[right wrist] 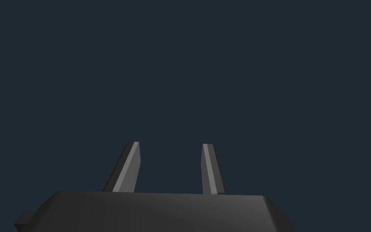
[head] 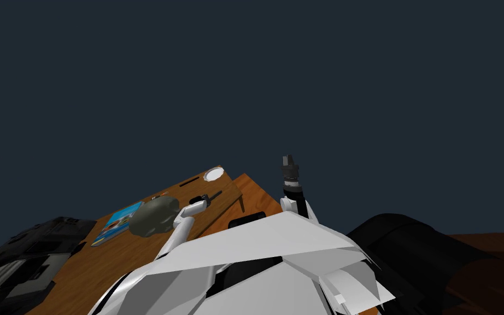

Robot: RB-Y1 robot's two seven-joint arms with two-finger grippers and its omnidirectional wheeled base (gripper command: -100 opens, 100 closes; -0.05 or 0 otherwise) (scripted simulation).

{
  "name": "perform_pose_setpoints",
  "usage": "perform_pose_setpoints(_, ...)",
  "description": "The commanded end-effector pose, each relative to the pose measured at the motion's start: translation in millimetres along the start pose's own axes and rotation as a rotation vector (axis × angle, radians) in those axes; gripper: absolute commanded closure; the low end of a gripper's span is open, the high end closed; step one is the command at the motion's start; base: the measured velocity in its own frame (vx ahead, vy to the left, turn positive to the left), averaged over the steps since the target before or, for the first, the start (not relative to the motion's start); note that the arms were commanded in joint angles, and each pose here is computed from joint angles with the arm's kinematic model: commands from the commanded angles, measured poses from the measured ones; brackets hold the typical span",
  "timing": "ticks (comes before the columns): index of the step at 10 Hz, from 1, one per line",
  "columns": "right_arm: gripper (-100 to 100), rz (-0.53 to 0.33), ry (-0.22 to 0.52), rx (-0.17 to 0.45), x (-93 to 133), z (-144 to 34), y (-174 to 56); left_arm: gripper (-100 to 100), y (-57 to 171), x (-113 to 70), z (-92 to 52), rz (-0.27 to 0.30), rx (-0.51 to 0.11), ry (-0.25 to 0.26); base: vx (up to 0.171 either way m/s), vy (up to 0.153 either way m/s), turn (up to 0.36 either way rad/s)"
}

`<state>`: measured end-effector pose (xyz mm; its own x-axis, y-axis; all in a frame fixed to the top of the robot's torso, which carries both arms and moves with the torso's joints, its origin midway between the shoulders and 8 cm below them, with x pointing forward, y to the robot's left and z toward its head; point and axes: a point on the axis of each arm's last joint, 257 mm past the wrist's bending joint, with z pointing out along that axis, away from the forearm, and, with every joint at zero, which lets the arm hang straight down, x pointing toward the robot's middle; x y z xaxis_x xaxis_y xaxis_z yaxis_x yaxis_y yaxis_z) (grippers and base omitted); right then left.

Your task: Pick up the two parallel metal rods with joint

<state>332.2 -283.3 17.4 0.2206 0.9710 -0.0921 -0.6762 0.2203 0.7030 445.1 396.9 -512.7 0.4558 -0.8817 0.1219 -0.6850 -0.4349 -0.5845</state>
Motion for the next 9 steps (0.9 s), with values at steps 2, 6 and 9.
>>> perform_pose_setpoints(2, 0, 0.000, 0.000, 0.000, 0, 0.0, 0, 100, 1, -0.1, 0.1, 0.000, -0.001, 0.000, 0.000, 0.000, 0.000)
perform_pose_setpoints(6, 0, 0.000, 0.000, 0.000, 0, 0.0, 0, 100, -10, 1.7, -2.9, -0.002, 0.000, -0.002, -0.015, -0.009, -0.005)
perform_pose_setpoints(9, 0, 0.000, 0.000, 0.000, 0, 0.0, 0, 0, -12, 1.1, -4.3, -0.002, 0.001, -0.001, -0.052, -0.018, -0.006)
